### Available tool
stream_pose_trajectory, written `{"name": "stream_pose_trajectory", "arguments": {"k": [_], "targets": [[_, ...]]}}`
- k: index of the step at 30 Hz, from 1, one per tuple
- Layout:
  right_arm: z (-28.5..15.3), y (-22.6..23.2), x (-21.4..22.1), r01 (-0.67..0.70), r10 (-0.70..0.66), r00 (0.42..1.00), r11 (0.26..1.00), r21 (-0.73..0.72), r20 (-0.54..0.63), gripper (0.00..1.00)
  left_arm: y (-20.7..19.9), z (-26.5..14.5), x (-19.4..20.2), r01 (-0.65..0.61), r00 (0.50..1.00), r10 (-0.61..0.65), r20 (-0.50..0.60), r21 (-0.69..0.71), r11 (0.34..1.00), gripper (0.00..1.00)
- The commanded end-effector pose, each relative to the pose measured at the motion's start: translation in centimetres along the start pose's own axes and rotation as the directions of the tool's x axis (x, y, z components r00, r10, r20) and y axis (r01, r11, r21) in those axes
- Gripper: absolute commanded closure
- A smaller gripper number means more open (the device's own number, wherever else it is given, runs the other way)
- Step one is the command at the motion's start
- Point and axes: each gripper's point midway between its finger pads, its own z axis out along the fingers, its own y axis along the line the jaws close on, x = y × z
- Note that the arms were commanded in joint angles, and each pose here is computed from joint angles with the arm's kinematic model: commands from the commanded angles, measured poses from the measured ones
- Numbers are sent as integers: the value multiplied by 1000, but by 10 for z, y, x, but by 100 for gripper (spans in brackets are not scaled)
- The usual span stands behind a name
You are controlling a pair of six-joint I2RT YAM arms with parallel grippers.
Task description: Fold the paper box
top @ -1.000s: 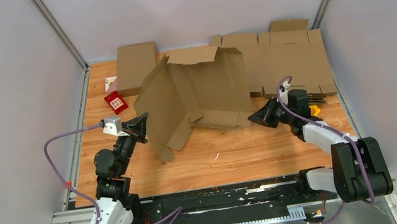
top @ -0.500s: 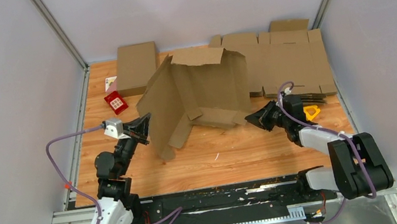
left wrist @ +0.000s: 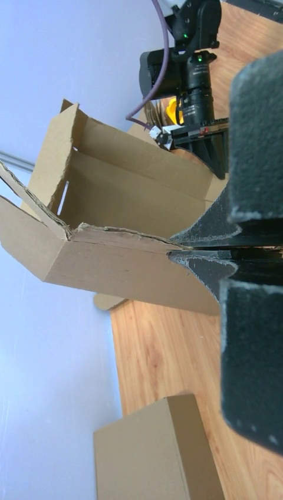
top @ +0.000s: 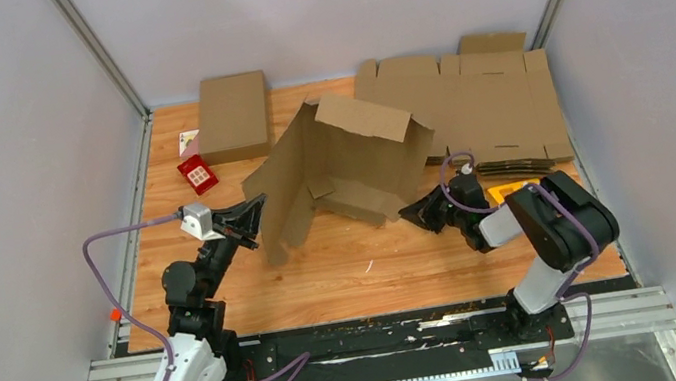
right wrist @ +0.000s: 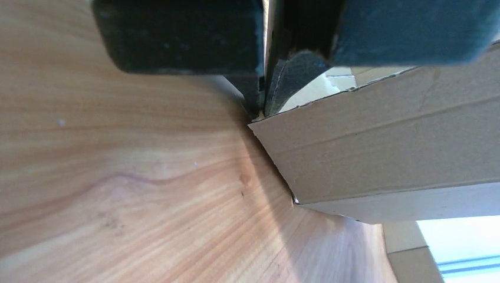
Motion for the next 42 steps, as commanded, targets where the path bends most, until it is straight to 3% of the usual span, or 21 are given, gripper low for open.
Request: {"name": "stream_pose_trajectory", "arguments": {"k": [1,5,17,28,35,39,42], "targets": [[6,28,-4,-48,58,997,983,-177,53,100,-12,0,-3,34,999,-34,12,51,998,100],[7,38,0,-60,77,996,962,-266,55,100,-7,0,3,41,999,-41,-9,29,999,100],[10,56,6,-23,58,993,950,-312,104,100,-5,2,8,50,998,-49,-34,17,999,100],[27,82,13,35,0,990,968,-248,138,92,-8,4,9,80,996,-78,-42,34,996,100],[26,48,6,16,8,981,992,-126,193,94,-5,1,6,49,998,-49,-36,13,999,100],[17,61,5,176,-147,967,976,-128,208,78,-6,2,6,47,998,-46,-39,14,999,100],[2,71,-4,344,-310,914,934,-94,261,64,-5,2,6,46,998,-45,-44,15,999,100]]}}
